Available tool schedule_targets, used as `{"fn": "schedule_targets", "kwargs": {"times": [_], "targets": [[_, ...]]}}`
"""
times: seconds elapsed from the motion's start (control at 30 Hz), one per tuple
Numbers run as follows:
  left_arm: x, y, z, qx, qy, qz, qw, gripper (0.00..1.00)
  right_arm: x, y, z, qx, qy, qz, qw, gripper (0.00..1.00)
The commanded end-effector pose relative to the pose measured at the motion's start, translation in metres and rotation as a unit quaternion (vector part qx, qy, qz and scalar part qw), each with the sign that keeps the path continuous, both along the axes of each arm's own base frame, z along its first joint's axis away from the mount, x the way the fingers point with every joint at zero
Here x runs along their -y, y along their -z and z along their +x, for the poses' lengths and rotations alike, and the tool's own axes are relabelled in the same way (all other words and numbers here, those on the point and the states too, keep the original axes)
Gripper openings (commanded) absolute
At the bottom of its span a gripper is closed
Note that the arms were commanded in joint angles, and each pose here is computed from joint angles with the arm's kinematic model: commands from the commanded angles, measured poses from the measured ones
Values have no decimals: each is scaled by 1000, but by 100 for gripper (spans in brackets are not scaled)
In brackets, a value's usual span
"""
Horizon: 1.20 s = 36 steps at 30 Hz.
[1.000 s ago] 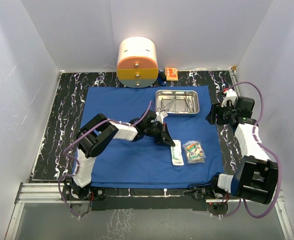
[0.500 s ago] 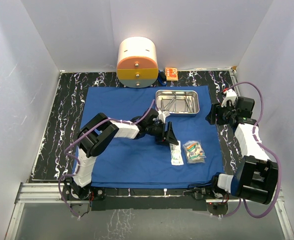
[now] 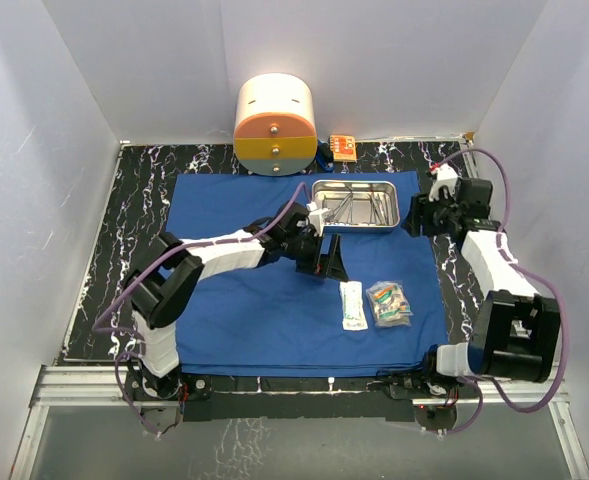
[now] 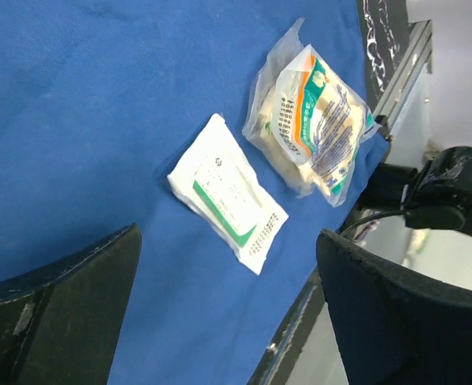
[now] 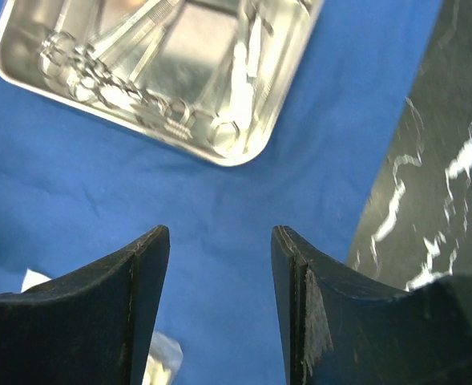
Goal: Open and lay out the surgical kit
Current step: Pick up the medical item from the container.
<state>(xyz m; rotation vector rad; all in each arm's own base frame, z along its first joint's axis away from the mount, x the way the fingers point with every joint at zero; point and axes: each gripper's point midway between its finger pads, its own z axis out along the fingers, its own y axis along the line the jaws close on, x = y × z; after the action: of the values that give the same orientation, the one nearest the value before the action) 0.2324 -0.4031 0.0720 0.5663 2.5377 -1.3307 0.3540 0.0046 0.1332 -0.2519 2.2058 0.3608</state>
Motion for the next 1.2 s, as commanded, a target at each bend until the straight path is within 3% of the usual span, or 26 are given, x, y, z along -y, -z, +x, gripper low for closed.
{"fn": "schedule_targets", "kwargs": {"times": [0.0,0.13,0.37,0.63,1.17], "targets": [[-24,-38,9,130,50,31,990,90,-27,-50,50,89,-27,-20,995,51],[-50,-44,22,225,80,86,967,91,-59,-54,78,89,-48,-9,995,51],[-95,-55,58,300,87,160,936,95,-106,-29,127,55,-48,12,997,51],[-136,-72,92,287,26,138,948,96,-141,15,168,17,-24,-22,999,48],[-144,-76,96,283,10,120,952,96,-146,75,190,-45,22,-70,996,39]]}}
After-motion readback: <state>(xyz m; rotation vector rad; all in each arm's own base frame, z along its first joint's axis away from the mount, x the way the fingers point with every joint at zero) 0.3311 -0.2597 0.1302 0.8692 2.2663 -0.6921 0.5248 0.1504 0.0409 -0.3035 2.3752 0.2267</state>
